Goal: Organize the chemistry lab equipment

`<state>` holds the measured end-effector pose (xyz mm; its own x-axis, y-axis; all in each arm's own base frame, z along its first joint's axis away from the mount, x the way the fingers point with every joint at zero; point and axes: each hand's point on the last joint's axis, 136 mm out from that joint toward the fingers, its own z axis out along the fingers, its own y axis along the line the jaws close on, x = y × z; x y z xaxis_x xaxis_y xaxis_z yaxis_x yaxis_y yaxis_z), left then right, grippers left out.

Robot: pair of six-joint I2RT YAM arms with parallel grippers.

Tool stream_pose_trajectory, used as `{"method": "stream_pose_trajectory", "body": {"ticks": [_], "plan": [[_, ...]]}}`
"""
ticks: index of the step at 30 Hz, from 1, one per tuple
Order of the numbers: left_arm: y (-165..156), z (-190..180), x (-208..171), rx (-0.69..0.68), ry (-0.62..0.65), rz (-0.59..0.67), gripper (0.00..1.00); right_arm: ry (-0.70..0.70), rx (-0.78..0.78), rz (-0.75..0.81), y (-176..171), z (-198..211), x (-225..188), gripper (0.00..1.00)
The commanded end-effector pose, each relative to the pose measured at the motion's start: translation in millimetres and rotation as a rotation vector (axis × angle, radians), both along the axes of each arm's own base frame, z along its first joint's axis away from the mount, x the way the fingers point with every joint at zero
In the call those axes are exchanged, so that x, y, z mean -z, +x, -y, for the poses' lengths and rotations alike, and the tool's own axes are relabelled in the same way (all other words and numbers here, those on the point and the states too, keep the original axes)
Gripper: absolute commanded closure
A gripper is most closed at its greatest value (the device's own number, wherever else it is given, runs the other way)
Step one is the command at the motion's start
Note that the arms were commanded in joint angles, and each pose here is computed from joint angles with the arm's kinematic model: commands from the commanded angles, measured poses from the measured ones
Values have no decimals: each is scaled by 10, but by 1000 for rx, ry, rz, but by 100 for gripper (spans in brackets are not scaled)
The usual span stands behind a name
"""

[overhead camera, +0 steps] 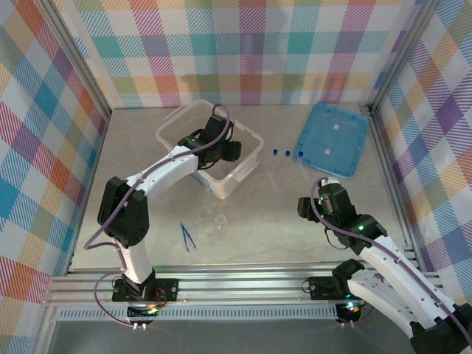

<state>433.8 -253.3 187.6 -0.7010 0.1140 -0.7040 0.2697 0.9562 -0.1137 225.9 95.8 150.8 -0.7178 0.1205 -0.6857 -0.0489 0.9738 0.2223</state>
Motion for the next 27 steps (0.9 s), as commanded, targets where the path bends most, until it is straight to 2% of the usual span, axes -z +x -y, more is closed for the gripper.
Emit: {"method": "stream_pose_trajectory", "body": {"ticks": [1,4,11,19,27], "plan": [[-156,-88,-342,-14,-33,46,43,17,1,26,9,-15,-111,35],[-307,-144,-457,-13,-8,69,44,19,-2,26,13,-27,-110,35],[-891,-213,-595,12,53,105,44,45,-26,22,21,-98,-102,35],[-1570,-291,-266,38,108,65,44,65,-115,7,48,-313,-63,34],[-1910,-402,62,33,116,13,44,42,-266,24,79,-653,-148,32]]}}
